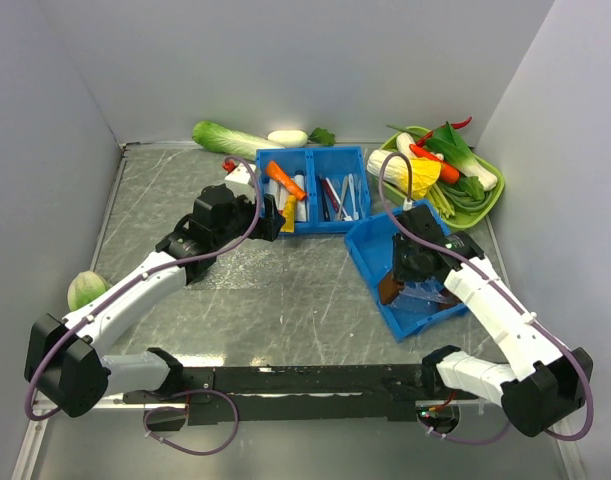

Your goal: Prepare toiletry sets of a toothbrush and toothpaste on the tray

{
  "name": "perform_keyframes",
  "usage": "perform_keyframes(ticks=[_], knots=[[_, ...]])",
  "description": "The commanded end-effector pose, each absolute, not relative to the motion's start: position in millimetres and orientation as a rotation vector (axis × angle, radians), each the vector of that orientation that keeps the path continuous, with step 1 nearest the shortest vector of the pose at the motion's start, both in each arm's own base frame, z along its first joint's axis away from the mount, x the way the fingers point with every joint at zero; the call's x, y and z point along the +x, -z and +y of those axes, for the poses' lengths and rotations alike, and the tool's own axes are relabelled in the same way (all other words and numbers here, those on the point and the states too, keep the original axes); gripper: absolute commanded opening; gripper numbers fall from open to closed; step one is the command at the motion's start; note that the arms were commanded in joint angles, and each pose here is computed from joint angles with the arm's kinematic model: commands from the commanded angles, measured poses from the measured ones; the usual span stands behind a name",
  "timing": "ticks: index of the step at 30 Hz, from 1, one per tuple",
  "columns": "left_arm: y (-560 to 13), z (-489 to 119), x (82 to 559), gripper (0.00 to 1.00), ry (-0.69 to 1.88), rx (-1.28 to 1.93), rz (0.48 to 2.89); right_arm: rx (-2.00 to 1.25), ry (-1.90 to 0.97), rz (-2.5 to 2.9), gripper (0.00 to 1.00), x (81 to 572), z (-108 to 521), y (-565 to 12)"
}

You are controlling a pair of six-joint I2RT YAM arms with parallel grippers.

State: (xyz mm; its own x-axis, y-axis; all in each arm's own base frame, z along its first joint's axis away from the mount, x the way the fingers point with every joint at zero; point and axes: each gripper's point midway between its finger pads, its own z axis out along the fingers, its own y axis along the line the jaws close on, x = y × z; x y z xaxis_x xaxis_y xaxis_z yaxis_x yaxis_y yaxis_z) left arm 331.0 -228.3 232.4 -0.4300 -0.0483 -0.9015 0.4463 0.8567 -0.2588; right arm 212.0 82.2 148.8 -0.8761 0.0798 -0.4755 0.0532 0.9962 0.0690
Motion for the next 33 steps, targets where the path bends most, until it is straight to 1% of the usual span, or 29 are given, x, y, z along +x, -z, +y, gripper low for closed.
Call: perform_keyframes(ticks=[1, 8, 17, 18, 20, 21, 23, 24, 33], knots=[[-255, -235, 335, 0.86, 0.607, 0.291, 1.893, 0.088, -0.122, 2.584, 0.00, 221, 97, -168], [-253, -236, 335, 0.86, 0.611, 0.295, 1.901, 0.051, -0.106, 2.597, 0.00, 221, 115, -163], [-253, -236, 335, 0.86, 0.608, 0.293, 1.901, 0.056, -0.012, 2.663, 0.00, 218, 117, -146], [-253, -236, 335, 0.86, 0.608, 0.293, 1.901, 0.062, -0.012, 2.662, 0.04, 218, 116, -147], [-253, -236, 335, 0.86, 0.607, 0.292, 1.901, 0.068, -0.009, 2.657, 0.07, 218, 115, -148], [-253, -236, 336, 0.86, 0.606, 0.292, 1.903, 0.070, -0.008, 2.657, 0.12, 218, 115, -148], [-253, -236, 336, 0.86, 0.606, 0.292, 1.903, 0.076, -0.008, 2.653, 0.17, 218, 115, -148], [-253, -236, 336, 0.86, 0.606, 0.292, 1.903, 0.076, -0.007, 2.652, 0.22, 217, 115, -148], [-252, -235, 336, 0.86, 0.603, 0.293, 1.907, 0.109, 0.023, 2.655, 0.44, 215, 109, -147]])
